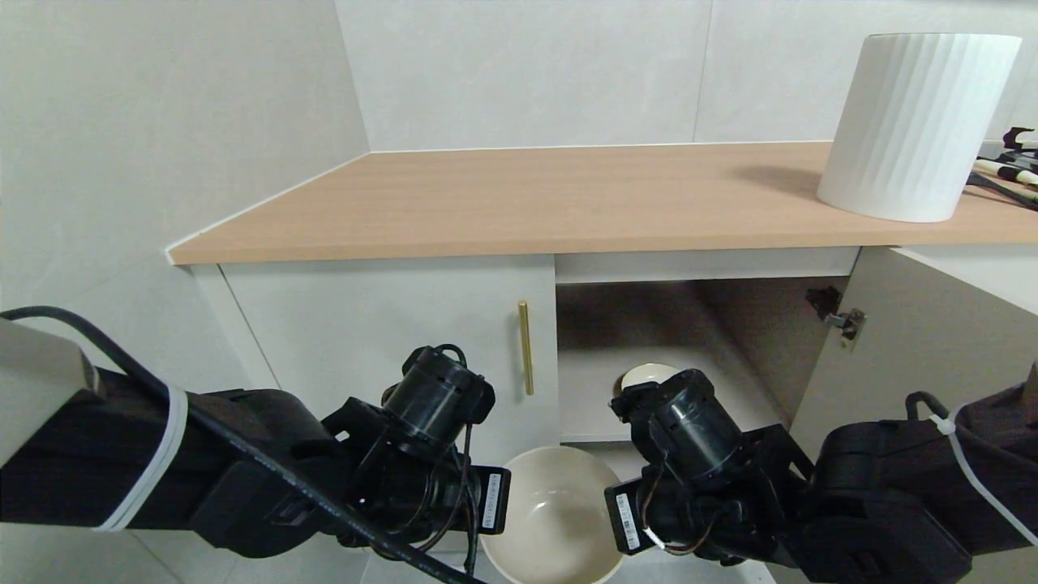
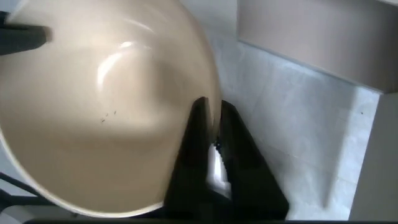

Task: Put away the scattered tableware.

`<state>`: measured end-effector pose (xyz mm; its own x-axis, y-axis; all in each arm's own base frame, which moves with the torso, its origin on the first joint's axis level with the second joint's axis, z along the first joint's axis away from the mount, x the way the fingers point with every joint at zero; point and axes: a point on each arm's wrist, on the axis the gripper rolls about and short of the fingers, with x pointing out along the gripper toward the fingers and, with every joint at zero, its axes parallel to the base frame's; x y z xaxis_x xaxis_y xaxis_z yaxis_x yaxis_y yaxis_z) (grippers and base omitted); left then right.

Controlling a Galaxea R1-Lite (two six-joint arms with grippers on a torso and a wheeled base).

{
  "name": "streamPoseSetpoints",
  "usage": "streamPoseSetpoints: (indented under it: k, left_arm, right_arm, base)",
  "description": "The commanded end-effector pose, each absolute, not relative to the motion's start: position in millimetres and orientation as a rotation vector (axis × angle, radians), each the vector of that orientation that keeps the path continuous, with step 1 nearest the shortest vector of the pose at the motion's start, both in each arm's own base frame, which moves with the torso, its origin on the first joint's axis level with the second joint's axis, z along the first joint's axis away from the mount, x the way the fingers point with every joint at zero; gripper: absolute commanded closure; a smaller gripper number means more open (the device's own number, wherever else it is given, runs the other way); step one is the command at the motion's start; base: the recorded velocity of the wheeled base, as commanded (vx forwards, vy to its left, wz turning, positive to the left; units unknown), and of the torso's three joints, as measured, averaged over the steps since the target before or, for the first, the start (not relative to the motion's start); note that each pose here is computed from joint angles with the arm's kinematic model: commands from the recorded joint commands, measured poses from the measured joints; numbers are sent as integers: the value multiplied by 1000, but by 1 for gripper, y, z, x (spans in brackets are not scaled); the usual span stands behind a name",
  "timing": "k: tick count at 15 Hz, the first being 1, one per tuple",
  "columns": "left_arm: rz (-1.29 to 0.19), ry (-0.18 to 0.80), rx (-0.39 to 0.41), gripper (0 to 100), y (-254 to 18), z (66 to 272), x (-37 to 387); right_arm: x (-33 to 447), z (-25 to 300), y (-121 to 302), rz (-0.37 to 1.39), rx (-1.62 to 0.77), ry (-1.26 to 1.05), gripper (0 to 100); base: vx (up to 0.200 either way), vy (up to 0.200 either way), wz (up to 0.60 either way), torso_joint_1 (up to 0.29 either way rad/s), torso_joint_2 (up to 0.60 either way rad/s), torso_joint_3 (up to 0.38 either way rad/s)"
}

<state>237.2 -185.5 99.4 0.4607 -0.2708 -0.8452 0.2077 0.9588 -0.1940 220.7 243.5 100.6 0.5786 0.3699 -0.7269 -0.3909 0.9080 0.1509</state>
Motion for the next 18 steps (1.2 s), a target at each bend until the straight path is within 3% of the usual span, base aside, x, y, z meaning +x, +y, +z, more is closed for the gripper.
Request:
streamPoseSetpoints:
  k: [1,8,9,18]
  left_arm:
    - [-284,1058,-60,100,-185,98,237]
    - [-283,1060,-59,100,-185,97,238]
    - [-284,1059,-59,0,-185,97,237]
    - [-283,1062,-58,0,-185,96,238]
  right_arm:
    - [221,99,243,438,-34,848,100]
    - [220,99,242,436,-37,851,100]
    - [220,98,242,435,-38,853,100]
    - [223,85,239,414,-68,887,100]
  base:
    - [0,0,0,0,0,0]
    - [0,0,0,0,0,0]
    - [0,0,0,0,0,0]
    - [0,0,0,0,0,0]
